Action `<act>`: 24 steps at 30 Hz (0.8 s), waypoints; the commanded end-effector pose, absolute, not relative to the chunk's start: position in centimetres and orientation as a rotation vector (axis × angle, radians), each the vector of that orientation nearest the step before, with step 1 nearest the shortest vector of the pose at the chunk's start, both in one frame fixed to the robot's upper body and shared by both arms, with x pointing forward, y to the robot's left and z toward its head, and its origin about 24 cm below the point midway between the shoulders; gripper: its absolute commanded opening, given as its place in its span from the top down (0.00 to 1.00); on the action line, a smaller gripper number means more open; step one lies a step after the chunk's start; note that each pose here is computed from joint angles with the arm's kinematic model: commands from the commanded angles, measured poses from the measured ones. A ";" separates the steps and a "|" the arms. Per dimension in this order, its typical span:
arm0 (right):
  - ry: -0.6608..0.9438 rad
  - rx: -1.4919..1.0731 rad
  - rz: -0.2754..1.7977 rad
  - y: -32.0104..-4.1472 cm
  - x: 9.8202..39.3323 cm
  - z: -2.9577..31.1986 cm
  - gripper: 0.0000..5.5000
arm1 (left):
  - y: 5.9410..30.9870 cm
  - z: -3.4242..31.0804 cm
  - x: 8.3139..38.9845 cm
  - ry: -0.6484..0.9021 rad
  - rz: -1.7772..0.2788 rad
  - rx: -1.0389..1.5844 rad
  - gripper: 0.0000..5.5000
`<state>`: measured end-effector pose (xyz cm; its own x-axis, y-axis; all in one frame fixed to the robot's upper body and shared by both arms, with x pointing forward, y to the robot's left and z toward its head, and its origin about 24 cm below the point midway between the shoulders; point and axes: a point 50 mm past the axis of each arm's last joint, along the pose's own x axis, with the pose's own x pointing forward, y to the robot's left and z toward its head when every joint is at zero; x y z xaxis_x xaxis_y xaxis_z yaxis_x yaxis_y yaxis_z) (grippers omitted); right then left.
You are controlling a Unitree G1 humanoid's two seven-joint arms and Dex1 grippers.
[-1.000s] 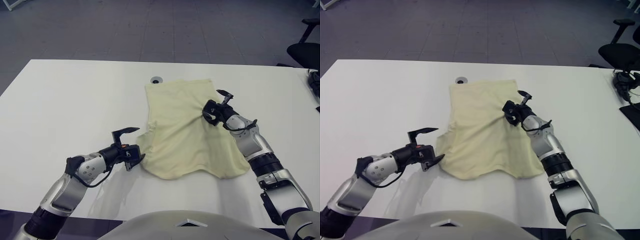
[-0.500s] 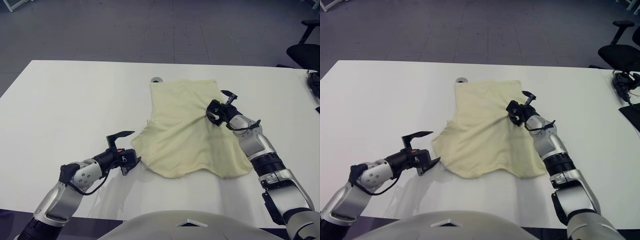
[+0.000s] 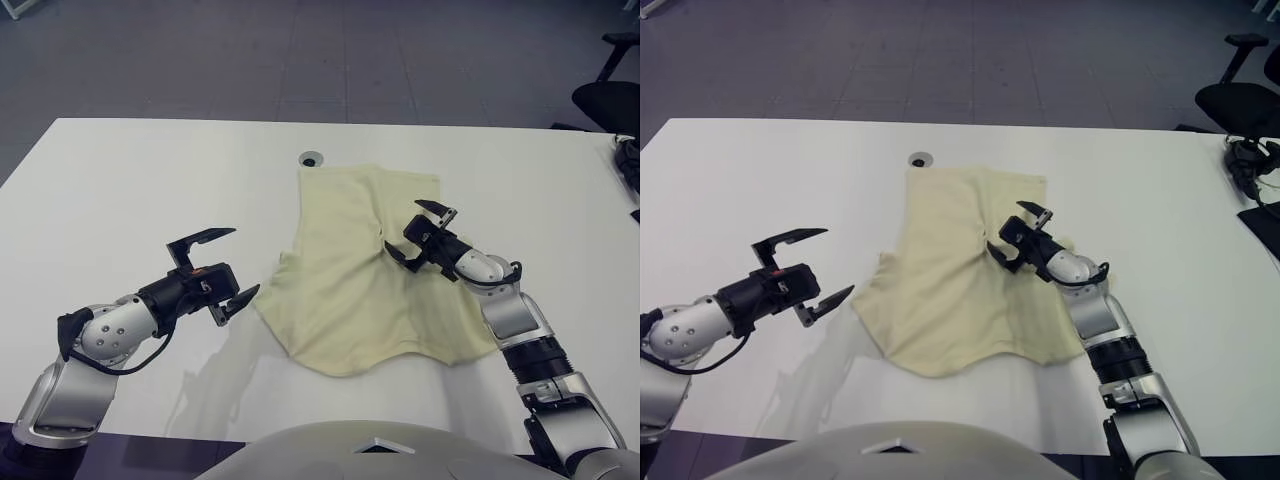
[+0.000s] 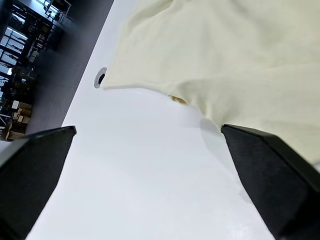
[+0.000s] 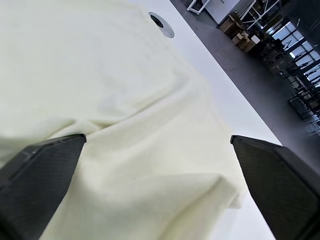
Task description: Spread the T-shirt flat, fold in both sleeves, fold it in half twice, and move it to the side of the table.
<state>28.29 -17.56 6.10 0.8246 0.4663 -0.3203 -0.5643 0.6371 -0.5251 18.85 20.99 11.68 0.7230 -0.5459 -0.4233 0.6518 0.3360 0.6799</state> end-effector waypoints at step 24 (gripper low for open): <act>0.300 -0.955 0.402 -21.7 35.3 5.5 0.02 | 13.0 6.0 15.4 0.168 -1.047 0.656 0.02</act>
<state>34.92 -21.07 6.14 0.8996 0.2337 -0.3689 -0.4349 0.5553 -0.7089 15.69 12.94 6.19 0.5189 -0.7506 -0.4091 0.8387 0.3545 0.4135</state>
